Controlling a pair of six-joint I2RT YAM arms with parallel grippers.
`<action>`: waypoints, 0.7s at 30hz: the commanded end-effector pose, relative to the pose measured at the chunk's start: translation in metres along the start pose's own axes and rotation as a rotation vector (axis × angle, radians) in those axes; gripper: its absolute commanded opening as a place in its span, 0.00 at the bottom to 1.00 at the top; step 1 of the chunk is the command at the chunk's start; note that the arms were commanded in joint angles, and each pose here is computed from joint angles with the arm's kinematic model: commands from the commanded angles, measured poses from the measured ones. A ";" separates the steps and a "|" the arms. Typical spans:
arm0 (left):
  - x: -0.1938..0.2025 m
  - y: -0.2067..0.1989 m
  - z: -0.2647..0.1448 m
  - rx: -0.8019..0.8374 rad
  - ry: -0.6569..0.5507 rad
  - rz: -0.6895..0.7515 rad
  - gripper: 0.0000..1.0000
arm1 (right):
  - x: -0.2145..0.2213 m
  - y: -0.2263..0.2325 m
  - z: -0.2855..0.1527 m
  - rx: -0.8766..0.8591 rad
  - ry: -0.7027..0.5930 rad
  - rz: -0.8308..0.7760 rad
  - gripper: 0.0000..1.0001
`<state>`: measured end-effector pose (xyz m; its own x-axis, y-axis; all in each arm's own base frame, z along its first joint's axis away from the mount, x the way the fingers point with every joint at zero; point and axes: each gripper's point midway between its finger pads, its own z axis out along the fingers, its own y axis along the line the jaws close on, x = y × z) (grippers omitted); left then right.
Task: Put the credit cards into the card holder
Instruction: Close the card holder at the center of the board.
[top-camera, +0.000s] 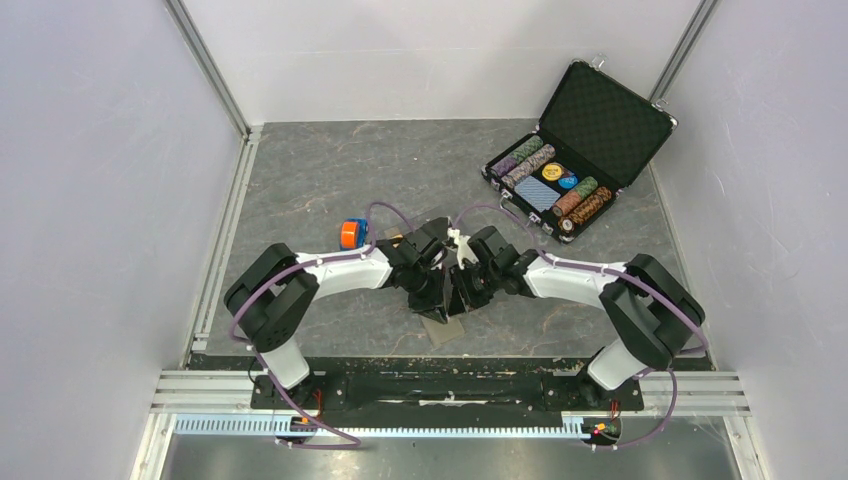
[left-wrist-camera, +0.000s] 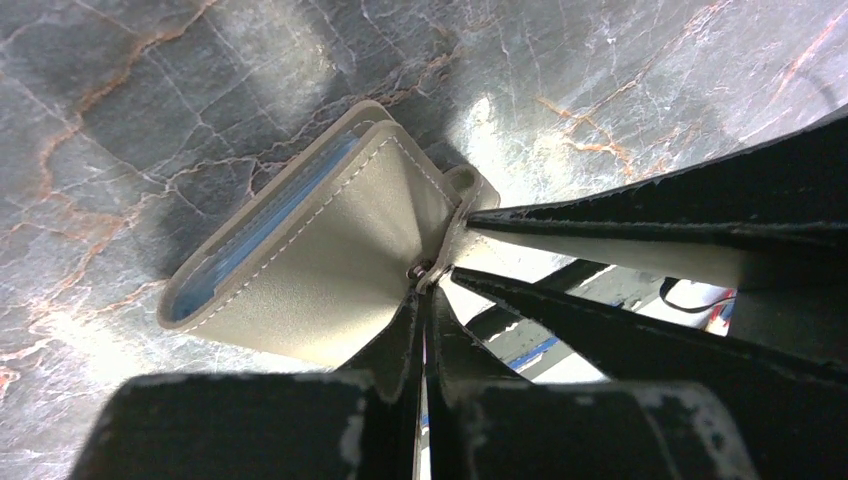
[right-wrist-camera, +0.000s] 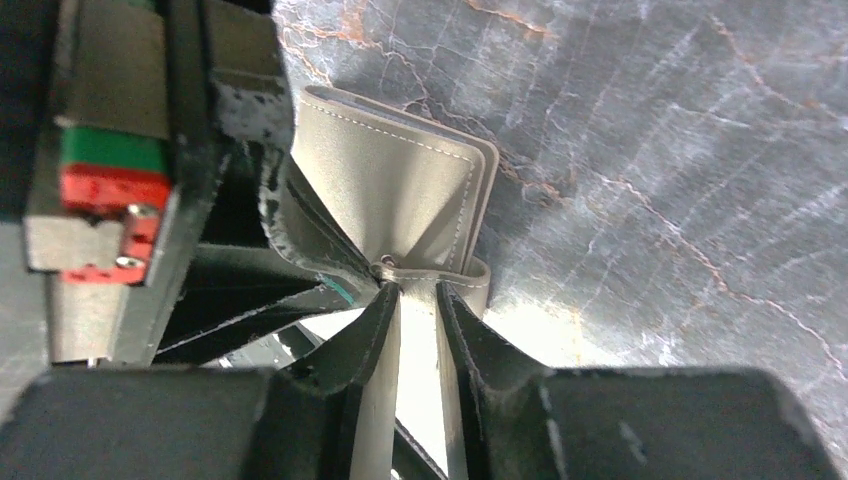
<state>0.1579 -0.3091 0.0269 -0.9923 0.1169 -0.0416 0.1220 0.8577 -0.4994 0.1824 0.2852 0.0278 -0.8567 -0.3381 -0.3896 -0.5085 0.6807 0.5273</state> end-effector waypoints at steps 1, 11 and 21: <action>-0.016 -0.008 -0.014 -0.018 -0.089 0.041 0.02 | -0.009 -0.001 -0.011 0.009 -0.055 0.002 0.22; -0.022 -0.015 -0.025 -0.034 -0.102 0.041 0.02 | -0.016 0.001 -0.015 0.000 -0.083 -0.012 0.22; -0.018 -0.006 -0.021 -0.070 -0.083 0.035 0.02 | -0.019 0.006 -0.012 -0.027 -0.077 -0.026 0.22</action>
<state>0.1690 -0.3053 0.0380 -0.9916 0.0963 -0.0862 0.1247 0.8875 -0.4437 0.1880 0.2793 0.0363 -0.8571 -0.3075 -0.4134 -0.5006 0.6863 0.5275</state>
